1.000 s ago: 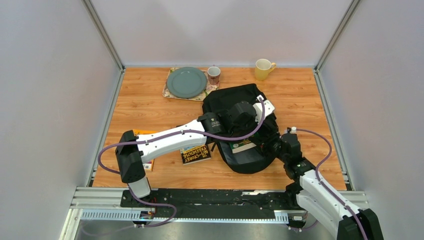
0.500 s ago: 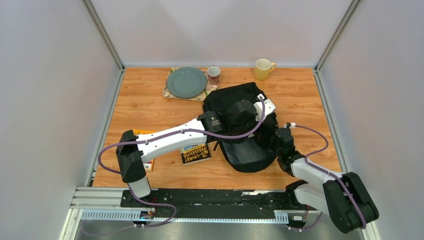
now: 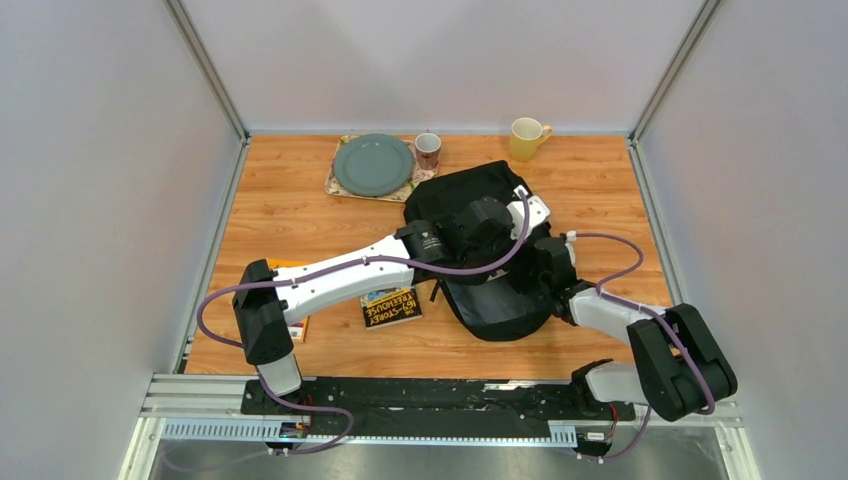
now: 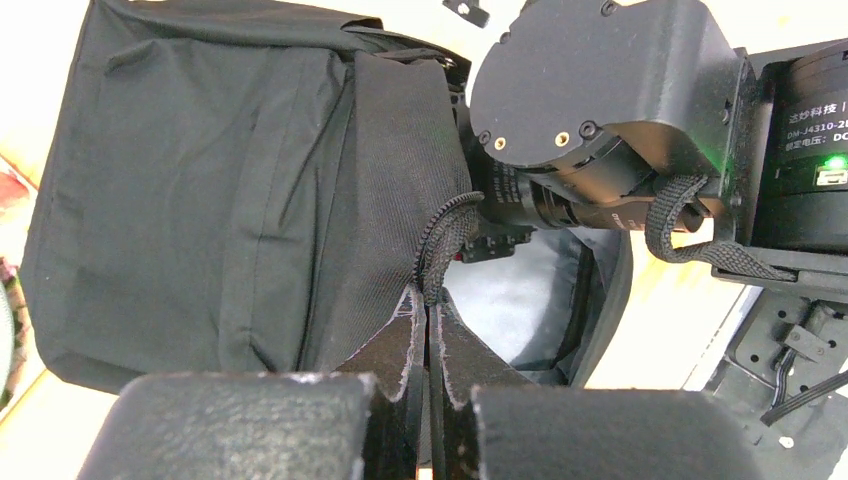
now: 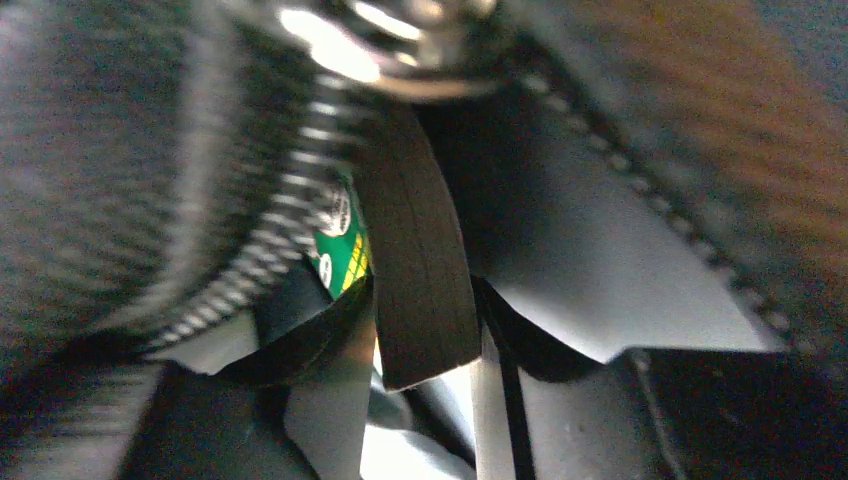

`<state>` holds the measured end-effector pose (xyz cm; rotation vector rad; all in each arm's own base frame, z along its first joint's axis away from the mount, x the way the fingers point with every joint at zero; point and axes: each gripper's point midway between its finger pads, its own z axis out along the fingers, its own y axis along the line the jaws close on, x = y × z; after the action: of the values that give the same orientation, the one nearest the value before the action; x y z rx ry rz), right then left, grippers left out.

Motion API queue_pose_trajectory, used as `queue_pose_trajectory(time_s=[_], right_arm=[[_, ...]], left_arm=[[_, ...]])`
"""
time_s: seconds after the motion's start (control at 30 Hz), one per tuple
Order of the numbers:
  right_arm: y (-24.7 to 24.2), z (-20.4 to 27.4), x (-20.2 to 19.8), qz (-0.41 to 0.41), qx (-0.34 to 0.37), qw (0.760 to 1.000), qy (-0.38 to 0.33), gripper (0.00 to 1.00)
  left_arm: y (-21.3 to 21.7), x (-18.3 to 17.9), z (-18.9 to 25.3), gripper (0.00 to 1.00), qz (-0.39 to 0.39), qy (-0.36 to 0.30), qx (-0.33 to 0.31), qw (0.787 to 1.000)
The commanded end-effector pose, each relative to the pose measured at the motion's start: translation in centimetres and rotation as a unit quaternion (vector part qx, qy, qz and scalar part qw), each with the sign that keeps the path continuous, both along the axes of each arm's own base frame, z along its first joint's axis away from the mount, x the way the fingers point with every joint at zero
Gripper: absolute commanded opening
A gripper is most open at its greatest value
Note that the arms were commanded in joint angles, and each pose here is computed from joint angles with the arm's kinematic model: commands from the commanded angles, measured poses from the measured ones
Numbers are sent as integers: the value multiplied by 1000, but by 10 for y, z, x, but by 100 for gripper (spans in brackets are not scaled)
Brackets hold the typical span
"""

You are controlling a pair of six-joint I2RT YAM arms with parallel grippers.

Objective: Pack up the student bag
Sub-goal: Place the book in the student bag.

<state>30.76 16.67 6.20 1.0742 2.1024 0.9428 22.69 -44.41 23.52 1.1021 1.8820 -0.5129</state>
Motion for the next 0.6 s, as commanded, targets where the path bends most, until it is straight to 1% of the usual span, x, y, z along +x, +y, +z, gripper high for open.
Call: queue_pose_trajectory(time_s=[0.0,0.07,0.1,0.17,0.23,0.3,0.37,0.4,0.57], right_arm=[[-24,-24,-16,6,-93,995,42,45],[-28,-21,-22,12,-107,993,50,46],[-29,-13,-23,16,-111,993,38,49],[-32,-9,-32,24,-117,992,44,53],[-31,6,-37,26,-106,994,27,55],[-28,12,-42,18,-75,997,12,59],[-29,9,-45,10,-64,998,7,63],[-23,12,-48,22,-48,999,8,64],[-21,3,-51,19,-39,998,39,65]], left_arm=[[-2,3,31,0,-1,-16,-40,999],[2,5,26,0,5,-11,-37,999],[2,6,25,0,6,-10,-38,999],[4,6,22,0,8,-6,-37,999],[4,6,19,0,7,-5,-36,999],[3,6,19,0,7,-4,-40,999],[1,5,20,0,5,-2,-43,999],[0,5,21,0,4,-2,-44,999],[-1,4,21,0,0,1,-45,999]])
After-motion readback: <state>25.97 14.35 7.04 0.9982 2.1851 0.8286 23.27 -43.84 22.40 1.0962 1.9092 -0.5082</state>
